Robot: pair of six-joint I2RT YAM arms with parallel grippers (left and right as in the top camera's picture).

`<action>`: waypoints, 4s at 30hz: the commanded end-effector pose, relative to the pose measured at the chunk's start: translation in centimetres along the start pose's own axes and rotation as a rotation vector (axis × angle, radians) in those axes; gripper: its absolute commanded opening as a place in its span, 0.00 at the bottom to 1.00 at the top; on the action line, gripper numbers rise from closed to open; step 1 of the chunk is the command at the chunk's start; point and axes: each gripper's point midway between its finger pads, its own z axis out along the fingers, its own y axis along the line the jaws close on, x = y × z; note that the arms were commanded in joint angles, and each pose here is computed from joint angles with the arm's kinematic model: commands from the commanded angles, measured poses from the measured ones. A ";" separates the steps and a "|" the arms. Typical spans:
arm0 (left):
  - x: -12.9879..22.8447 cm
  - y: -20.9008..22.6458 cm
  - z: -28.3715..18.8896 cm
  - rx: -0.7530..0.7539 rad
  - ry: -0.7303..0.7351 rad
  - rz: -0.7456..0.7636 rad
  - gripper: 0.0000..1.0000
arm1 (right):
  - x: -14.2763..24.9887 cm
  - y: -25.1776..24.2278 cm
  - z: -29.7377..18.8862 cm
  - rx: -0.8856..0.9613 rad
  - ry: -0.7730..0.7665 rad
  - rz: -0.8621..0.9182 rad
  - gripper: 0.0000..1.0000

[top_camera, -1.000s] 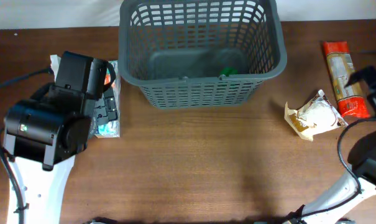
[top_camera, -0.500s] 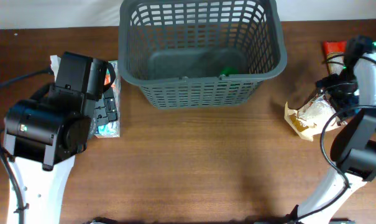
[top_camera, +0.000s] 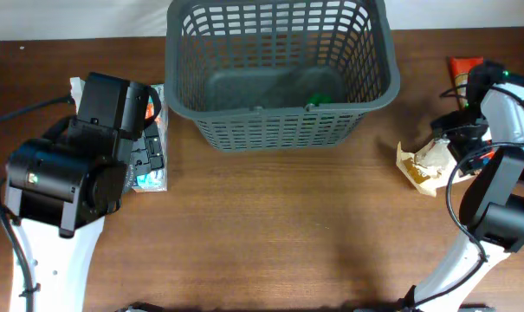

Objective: Pack container
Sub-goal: 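Move the right gripper right and down onto the white rice bag, then close the right gripper on the rice bag and lift it, then carry the rice bag leftward over the basket with the right gripper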

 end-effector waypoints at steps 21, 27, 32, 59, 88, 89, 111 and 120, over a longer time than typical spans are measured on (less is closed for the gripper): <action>0.1 -0.1 0.2 0.004 0.011 -0.015 0.99 | 1.3 -0.5 3.5 -0.014 0.016 -0.090 0.99; 0.1 -0.1 0.2 0.004 0.011 -0.015 0.99 | 1.7 -0.2 4.2 -0.035 0.029 -0.092 0.99; 0.1 -0.1 0.2 0.004 0.011 -0.014 0.99 | 2.0 -0.3 5.1 -0.039 0.035 -0.096 0.99; 0.1 -0.1 0.2 0.004 0.011 -0.015 0.99 | 2.1 -0.1 5.2 -0.052 0.036 -0.133 0.61; -0.4 -0.3 0.2 0.011 -0.010 -0.027 0.99 | -2.2 3.1 -10.1 -0.278 -0.182 -0.320 0.04; -0.4 -0.3 0.2 0.012 -0.011 -0.027 0.99 | -2.5 3.2 -12.2 -0.309 -0.214 -0.331 0.04; -0.5 -0.3 0.2 0.014 -0.015 -0.030 0.99 | 26.0 10.2 -43.6 -1.165 -0.744 -1.416 0.04; 0.6 0.1 0.2 -0.003 0.031 -0.003 0.99 | 32.5 16.1 -35.6 -1.015 -0.731 -1.823 0.04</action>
